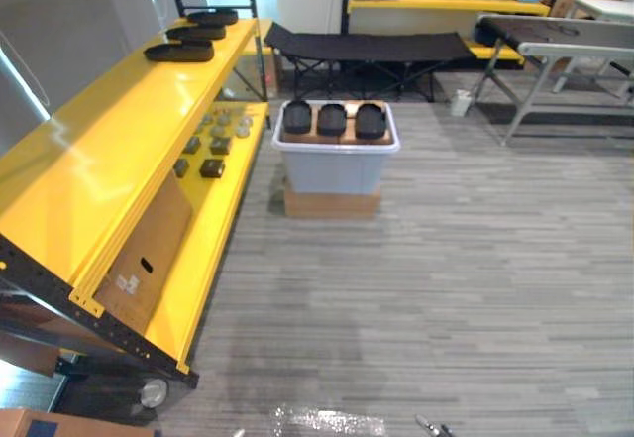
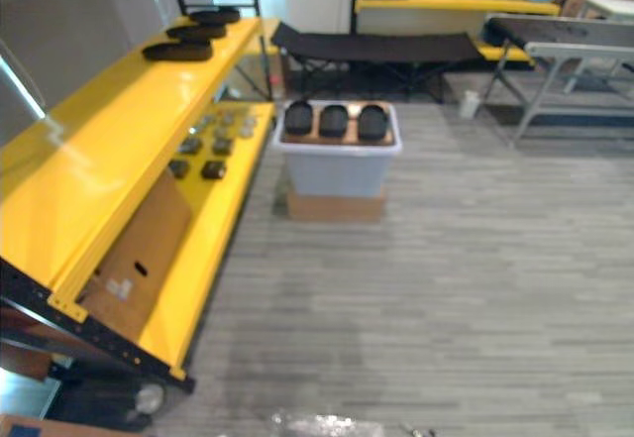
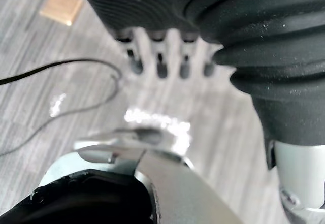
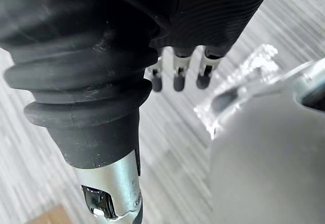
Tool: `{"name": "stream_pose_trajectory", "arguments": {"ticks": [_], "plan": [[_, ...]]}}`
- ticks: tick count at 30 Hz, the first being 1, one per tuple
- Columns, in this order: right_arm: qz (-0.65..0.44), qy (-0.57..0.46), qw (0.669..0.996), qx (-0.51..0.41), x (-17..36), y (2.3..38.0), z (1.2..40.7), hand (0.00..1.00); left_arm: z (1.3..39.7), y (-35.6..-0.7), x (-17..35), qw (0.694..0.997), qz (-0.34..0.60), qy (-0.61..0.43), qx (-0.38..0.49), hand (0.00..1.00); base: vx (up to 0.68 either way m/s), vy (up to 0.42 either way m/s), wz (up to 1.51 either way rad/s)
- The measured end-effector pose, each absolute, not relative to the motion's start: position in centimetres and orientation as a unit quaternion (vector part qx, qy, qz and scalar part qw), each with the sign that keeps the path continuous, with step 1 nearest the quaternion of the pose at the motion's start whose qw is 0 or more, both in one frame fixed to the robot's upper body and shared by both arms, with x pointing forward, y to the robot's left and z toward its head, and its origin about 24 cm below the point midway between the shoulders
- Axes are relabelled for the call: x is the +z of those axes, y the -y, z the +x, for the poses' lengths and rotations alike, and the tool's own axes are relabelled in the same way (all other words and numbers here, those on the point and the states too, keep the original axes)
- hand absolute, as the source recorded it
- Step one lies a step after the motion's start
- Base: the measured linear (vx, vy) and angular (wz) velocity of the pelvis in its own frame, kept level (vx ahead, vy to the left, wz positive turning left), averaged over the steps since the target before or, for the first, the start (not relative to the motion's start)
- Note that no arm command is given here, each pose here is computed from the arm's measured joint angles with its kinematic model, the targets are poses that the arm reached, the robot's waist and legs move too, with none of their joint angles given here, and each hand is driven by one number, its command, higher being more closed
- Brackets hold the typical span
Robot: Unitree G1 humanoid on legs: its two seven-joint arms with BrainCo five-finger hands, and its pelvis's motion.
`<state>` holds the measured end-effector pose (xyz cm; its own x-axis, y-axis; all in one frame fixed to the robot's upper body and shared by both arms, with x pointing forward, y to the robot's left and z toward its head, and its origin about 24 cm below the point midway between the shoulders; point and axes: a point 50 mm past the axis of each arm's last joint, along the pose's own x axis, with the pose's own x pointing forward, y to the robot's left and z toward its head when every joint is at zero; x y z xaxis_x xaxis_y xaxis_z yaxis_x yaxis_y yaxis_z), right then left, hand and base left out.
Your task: Walk over and take plastic housings, then place them on the shelf
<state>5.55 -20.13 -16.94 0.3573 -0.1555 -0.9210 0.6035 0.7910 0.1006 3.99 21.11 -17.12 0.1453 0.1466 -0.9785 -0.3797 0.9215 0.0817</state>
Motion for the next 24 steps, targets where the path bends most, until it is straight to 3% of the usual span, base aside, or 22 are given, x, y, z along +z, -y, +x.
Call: {"name": "stream_pose_trajectory", "arguments": {"ticks": [14, 24], "plan": [[0.196, -0.497, 0.805, -0.257, -16.6, 20.8, 6.6, 0.0, 4.8, -21.4, -17.0, 0.756, -0.096, -0.622, 0.179, 0.0, 0.04, 0.021, -0.02], [0.218, -0.522, 0.786, -0.251, -17.1, 19.7, 4.0, 0.0, 7.0, -22.2, -16.7, 0.763, -0.071, -0.619, 0.171, 0.0, 0.29, -0.046, 0.13]]}}
